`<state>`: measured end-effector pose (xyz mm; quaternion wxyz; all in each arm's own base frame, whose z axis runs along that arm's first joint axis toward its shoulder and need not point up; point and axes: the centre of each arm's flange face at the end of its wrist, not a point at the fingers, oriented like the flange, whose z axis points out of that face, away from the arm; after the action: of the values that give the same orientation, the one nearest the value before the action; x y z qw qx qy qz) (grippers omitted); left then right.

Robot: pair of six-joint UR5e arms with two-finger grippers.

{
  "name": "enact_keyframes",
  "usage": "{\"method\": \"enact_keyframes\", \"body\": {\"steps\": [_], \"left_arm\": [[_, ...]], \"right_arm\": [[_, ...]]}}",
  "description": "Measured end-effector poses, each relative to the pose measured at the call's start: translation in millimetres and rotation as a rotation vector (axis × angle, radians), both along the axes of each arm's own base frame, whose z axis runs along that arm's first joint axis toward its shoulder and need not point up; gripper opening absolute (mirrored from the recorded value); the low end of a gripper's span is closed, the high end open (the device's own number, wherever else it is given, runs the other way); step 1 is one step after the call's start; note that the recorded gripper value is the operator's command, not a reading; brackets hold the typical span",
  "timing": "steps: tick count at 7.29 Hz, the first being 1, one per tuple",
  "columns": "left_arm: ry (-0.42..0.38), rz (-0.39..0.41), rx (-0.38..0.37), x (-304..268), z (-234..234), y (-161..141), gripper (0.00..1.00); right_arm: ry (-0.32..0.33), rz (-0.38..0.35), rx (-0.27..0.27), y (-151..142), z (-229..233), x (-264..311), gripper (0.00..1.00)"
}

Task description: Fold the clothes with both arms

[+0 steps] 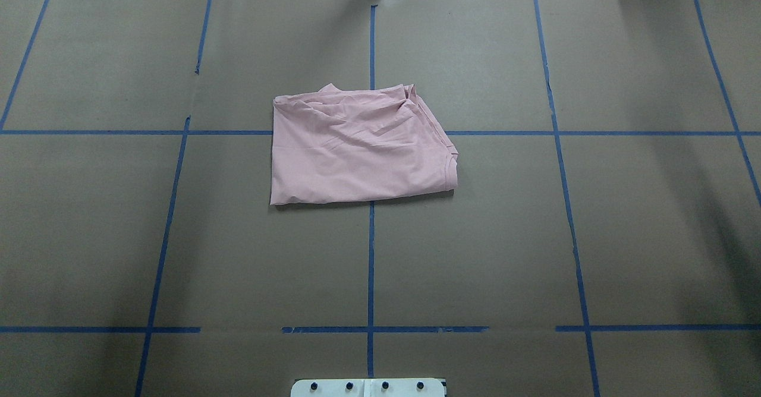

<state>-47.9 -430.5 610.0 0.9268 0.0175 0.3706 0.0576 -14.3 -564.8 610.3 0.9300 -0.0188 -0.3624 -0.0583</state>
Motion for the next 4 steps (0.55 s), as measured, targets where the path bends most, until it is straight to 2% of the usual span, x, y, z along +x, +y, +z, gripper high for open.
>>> {"method": "enact_keyframes", "body": {"steps": [2,4], "left_arm": [[-0.001,0.003,-0.043,-0.3,-10.2,3.6,1.00],[0.000,0.007,-0.055,-0.7,-7.0,3.2,1.00]], "right_arm": [[0.000,0.000,-0.001,0.1,0.1,0.1,1.00],[0.000,0.000,0.000,-0.1,-0.2,0.0,1.00]]}}
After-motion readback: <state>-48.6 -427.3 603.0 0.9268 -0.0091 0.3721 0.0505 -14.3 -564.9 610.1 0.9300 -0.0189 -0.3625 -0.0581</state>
